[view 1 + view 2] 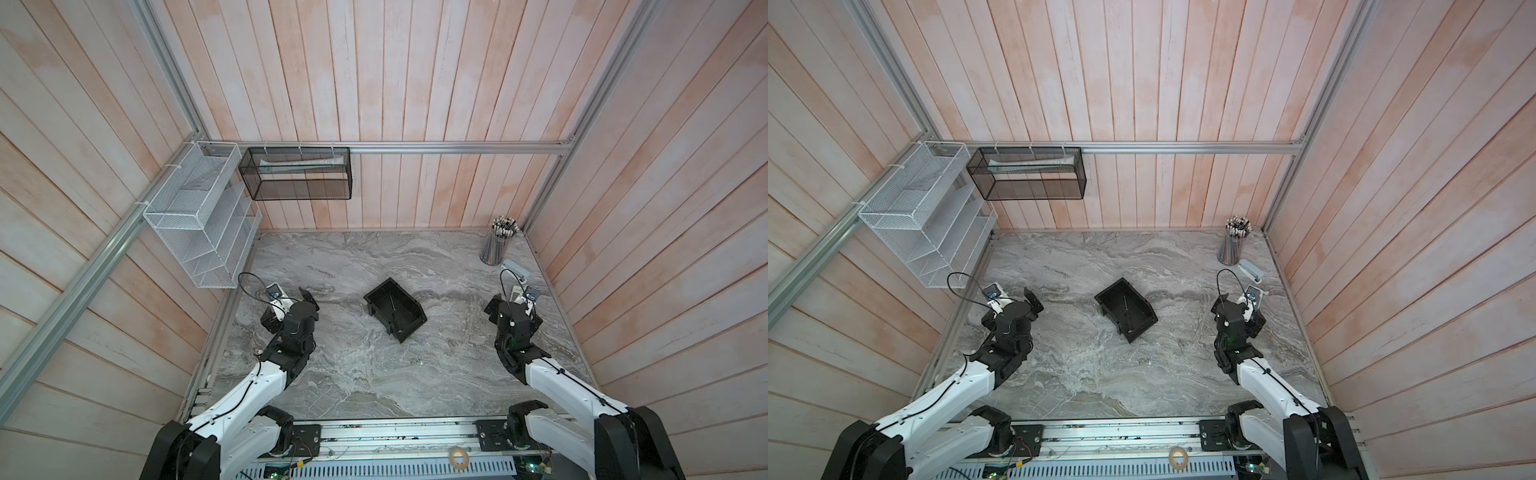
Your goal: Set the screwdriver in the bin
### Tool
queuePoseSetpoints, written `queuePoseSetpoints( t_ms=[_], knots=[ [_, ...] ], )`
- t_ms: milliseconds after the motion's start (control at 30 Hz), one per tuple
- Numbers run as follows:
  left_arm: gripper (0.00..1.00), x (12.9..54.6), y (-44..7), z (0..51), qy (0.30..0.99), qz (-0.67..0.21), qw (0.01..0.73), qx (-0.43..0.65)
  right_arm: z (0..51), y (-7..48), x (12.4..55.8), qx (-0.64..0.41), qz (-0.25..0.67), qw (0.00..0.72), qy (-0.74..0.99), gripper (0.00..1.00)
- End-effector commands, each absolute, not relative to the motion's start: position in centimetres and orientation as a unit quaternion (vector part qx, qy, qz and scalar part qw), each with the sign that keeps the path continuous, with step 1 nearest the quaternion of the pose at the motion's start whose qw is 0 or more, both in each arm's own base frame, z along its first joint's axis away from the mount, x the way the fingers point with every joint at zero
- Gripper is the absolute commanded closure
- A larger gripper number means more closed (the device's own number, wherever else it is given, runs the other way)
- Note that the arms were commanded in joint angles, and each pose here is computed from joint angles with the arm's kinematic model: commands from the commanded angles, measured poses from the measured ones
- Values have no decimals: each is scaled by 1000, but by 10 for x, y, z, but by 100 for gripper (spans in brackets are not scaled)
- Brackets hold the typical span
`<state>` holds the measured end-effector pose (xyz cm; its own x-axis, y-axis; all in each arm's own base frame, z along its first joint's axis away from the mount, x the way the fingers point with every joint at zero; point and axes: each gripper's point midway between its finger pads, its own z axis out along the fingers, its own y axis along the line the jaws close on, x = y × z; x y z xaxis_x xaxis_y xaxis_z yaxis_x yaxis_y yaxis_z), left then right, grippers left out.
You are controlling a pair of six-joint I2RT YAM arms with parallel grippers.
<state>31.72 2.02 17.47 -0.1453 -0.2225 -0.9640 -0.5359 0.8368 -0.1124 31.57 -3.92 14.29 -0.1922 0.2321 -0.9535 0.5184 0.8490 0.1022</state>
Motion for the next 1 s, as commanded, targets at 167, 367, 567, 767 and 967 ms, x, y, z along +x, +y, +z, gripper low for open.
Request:
queuePoseSetpoints(
  t_ms=[167,367,567,767,967],
  knots=[
    [0,312,66,160,709,248,607,-260,157,-52,320,245,-181,640,705,2],
    [0,321,63,152,713,207,628,-234,160,-35,312,209,-171,682,679,2],
    [0,336,52,156,705,135,662,-217,171,-26,304,183,-180,710,656,2],
    [0,328,49,161,690,125,681,-209,177,-31,295,188,-188,722,638,3],
    [0,327,54,165,678,146,690,-206,173,-30,303,191,-224,719,630,2]
  ],
)
